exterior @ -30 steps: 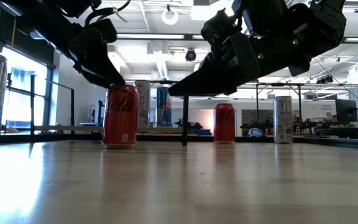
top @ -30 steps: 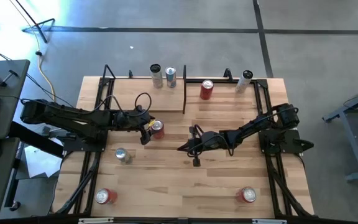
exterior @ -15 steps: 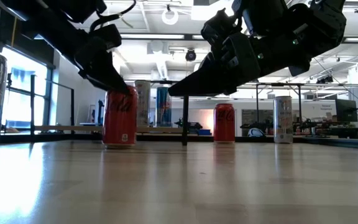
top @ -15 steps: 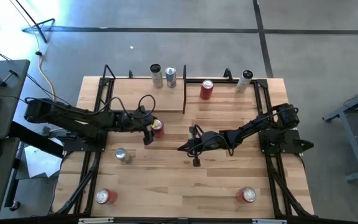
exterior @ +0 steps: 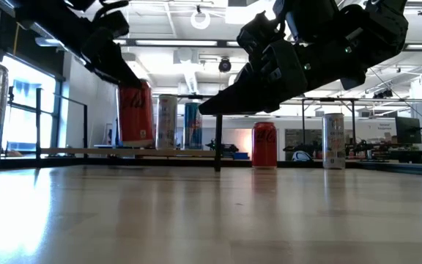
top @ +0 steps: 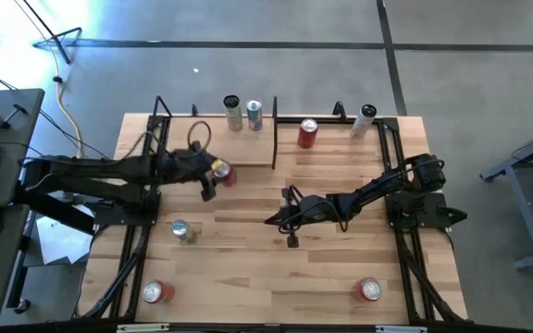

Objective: Place canned beverage on shelf
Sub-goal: Put the bottom red-black soda can on the shelf

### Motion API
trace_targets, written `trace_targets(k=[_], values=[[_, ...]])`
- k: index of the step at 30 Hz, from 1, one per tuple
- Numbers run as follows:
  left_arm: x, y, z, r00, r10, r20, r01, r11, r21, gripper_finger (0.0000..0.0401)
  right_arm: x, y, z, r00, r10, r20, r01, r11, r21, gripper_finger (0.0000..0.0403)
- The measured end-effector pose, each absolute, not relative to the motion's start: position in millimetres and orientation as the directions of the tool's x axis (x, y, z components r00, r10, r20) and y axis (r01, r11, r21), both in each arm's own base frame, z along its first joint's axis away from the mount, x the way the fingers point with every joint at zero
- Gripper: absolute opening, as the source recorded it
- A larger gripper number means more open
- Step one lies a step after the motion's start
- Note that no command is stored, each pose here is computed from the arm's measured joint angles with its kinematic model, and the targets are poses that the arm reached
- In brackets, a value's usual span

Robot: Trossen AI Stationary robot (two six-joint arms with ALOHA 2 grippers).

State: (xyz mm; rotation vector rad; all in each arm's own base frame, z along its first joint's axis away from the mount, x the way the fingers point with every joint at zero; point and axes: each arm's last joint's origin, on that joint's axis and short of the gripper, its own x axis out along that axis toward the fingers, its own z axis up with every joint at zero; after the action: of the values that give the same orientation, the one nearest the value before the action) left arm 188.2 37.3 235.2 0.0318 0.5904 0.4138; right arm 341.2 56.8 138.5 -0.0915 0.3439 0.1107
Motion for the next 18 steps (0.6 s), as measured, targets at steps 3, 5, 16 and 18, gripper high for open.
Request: trace_targets(k=[3, 5, 16, 18], values=[[179, 51, 249, 0.724, 0.452, -0.522, -0.414, 0.889, 0.195, 0.0262, 341, 57, 139, 0.935, 0.093, -0.341, -0.124, 0.99, -0.071, 0.0], [174, 62, 256, 0.697, 0.498, -0.516, -0.449, 0.864, 0.227, 0.0262, 341, 57, 139, 0.935, 0.093, -0.341, -0.123, 0.99, -0.069, 0.0], [165, 129, 252, 0.6, 0.626, -0.499, -0.591, 0.767, 0.251, 0.0262, 341, 57, 138, 0.935, 0.093, -0.342, -0.124, 0.99, -0.07, 0.0], [164, 139, 248, 0.599, 0.617, -0.511, -0.593, 0.77, 0.235, 0.0262, 341, 57, 138, 0.935, 0.093, -0.343, -0.124, 0.99, -0.07, 0.0]])
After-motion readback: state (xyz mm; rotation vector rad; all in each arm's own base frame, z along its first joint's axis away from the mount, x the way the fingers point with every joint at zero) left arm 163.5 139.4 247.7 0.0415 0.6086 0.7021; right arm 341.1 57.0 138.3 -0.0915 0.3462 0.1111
